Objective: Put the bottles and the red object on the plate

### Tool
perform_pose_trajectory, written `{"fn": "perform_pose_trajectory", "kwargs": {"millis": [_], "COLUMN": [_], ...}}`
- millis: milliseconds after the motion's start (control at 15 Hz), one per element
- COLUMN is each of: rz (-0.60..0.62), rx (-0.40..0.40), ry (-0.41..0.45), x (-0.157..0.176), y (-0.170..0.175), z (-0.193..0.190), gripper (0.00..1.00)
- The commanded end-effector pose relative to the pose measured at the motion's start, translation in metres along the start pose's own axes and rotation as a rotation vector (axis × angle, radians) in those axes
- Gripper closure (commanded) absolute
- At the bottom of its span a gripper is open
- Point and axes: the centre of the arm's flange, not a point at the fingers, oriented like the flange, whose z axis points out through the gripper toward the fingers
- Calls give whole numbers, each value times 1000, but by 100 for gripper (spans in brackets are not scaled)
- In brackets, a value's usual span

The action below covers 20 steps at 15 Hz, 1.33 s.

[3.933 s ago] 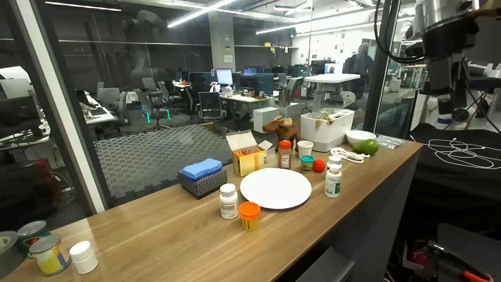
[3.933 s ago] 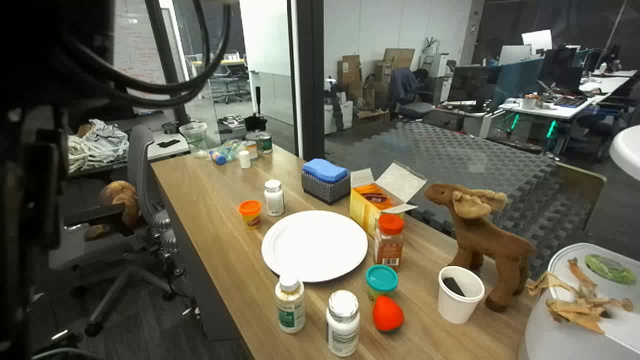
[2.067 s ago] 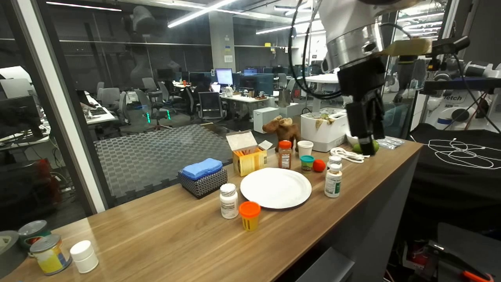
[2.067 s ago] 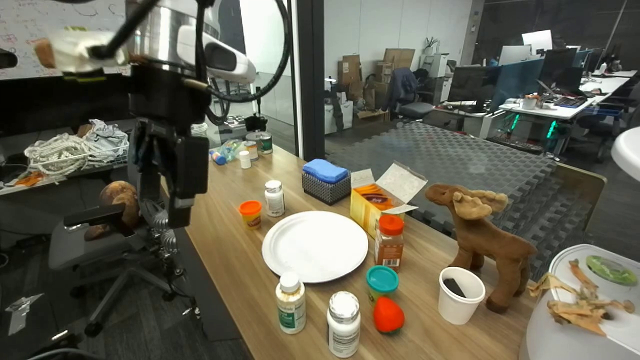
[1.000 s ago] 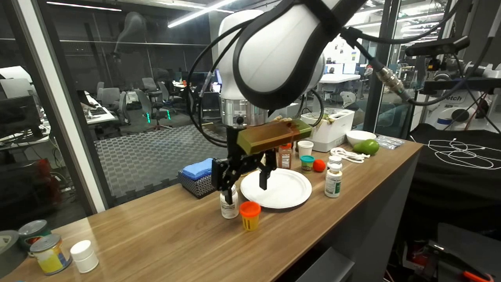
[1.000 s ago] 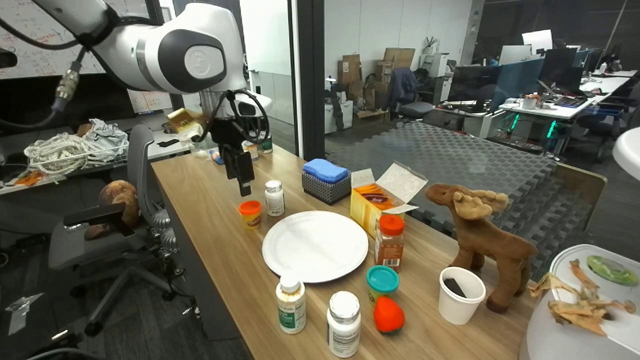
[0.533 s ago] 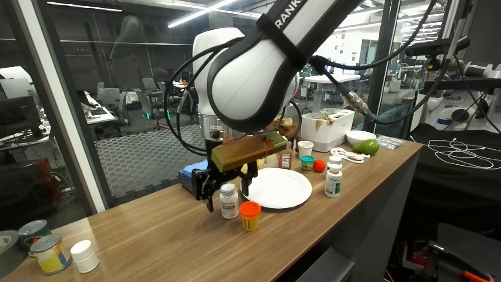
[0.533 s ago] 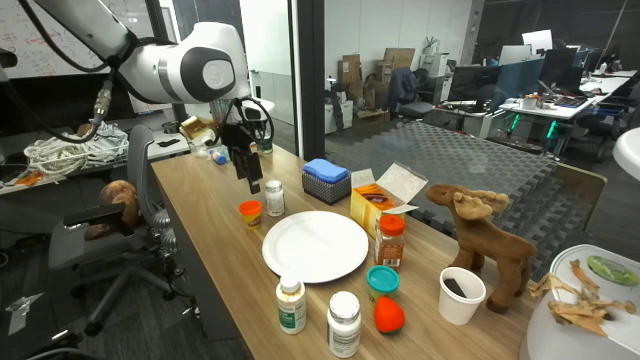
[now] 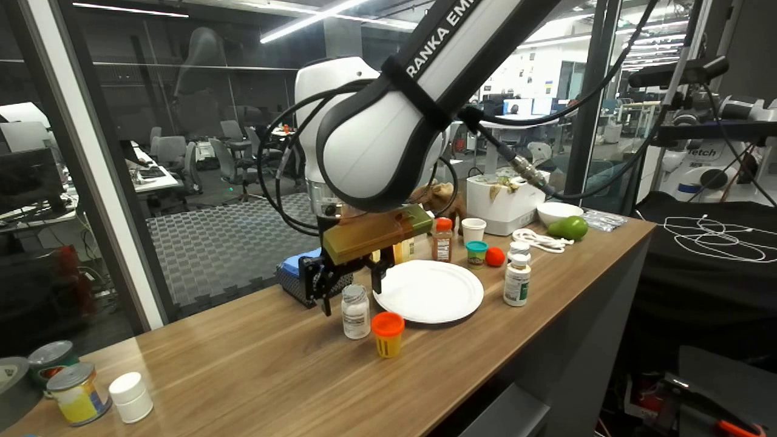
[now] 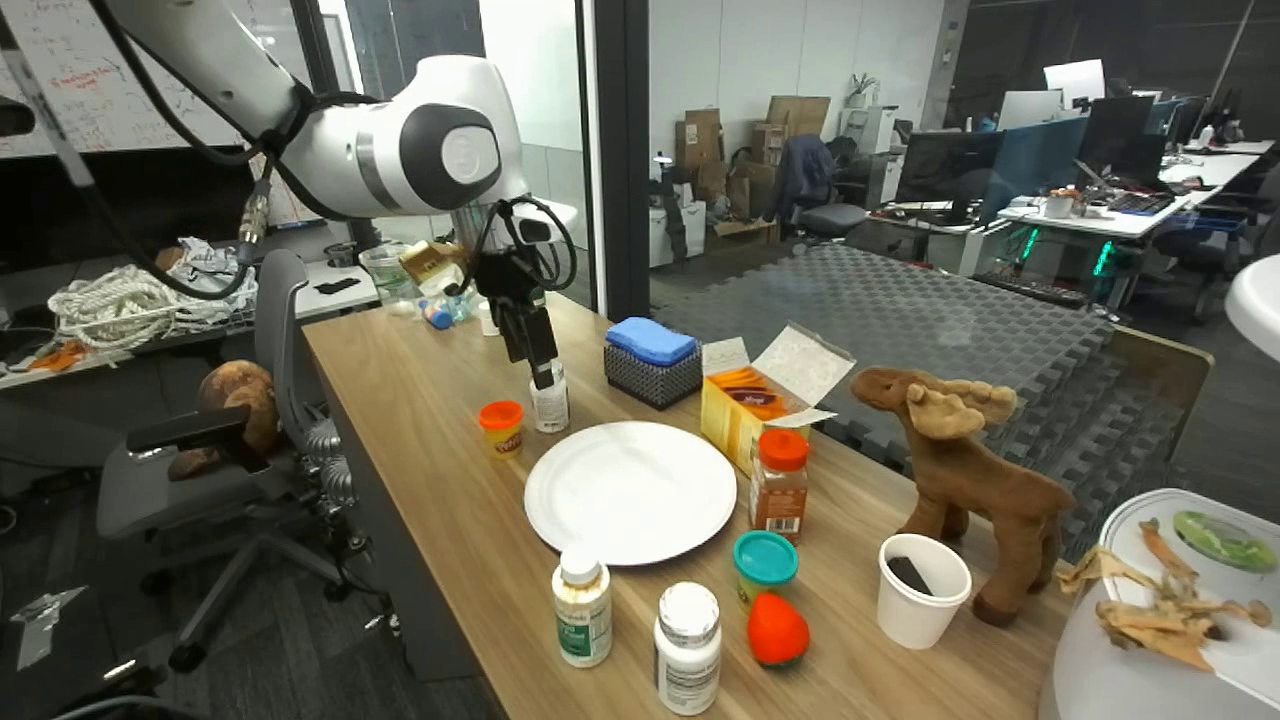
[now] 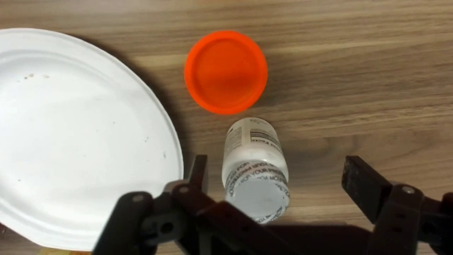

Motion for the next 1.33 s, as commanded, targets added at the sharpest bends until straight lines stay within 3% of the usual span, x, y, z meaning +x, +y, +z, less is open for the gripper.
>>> {"fn": "perform_pose_trajectory", "kwargs": {"millis": [0,400,933,1267], "rz": [13,25,55,85], "rx": [-11,-26,-31,-87], "ry": [13,4,31,33], "x": [11,14,26,38], "y": [-6,5,25,61], "z": [2,0,-28,-54], "gripper": [27,73,75,75]}}
